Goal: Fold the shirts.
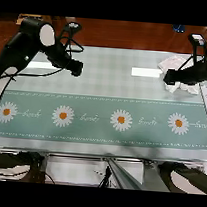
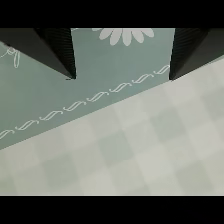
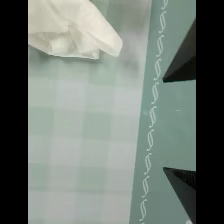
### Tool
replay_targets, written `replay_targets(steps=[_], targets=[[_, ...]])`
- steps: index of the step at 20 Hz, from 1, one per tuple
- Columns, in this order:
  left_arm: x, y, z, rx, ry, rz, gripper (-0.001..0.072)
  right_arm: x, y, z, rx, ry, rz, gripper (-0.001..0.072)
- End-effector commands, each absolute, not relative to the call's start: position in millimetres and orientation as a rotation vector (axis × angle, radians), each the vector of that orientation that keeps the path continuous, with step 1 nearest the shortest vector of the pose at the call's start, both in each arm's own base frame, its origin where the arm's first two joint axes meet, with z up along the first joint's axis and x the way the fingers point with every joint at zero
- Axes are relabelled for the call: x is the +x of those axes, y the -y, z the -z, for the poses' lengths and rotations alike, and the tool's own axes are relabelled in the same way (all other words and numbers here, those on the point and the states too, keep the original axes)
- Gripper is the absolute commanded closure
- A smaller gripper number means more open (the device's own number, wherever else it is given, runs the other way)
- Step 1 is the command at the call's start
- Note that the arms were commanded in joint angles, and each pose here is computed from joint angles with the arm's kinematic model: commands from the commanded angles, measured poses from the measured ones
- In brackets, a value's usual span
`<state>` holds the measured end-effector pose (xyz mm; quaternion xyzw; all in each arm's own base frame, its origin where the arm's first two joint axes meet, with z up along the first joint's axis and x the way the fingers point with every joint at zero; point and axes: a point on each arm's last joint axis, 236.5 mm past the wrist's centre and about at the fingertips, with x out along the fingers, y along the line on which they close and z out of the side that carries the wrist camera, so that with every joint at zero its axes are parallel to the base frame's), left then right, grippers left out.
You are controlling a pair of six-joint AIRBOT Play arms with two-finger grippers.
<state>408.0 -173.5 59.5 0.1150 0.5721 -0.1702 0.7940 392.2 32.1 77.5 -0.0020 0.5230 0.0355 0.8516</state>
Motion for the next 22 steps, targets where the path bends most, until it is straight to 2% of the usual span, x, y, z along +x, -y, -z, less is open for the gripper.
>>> replay_targets(steps=[1, 4, 6, 9, 14, 18, 22], targets=[[418.3, 178.1, -60.5, 0.239, -1.189, 0.369, -0.0005, 414.5, -35.1, -89.8, 0.009, -0.995, -0.079, 0.0113], [436.4, 185.4, -58.6, 0.227, -1.126, 0.373, -0.0006, 437.8, -34.4, -106.1, 0.010, -0.875, -0.072, 0.0133], [440.7, 187.0, -51.0, 0.262, -1.123, 0.394, -0.0005, 464.3, -0.5, -122.8, 0.045, -0.746, 0.067, 0.0138], [442.3, 185.0, -48.6, 0.333, -1.112, 0.428, -0.0005, 484.5, 69.1, -111.4, 0.175, -0.683, 0.260, 0.0137], [437.1, 178.6, -48.4, 0.346, -1.137, 0.414, -0.0005, 480.7, 151.9, -31.3, 0.272, -0.816, 0.424, 0.0120], [430.6, 176.8, -45.8, 0.352, -1.167, 0.415, -0.0004, 483.3, 154.9, 32.3, 0.271, -0.932, 0.413, 0.0120], [429.9, 176.7, -45.4, 0.341, -1.173, 0.408, -0.0004, 493.4, 146.9, 77.4, 0.343, -0.963, 0.399, 0.0123]])
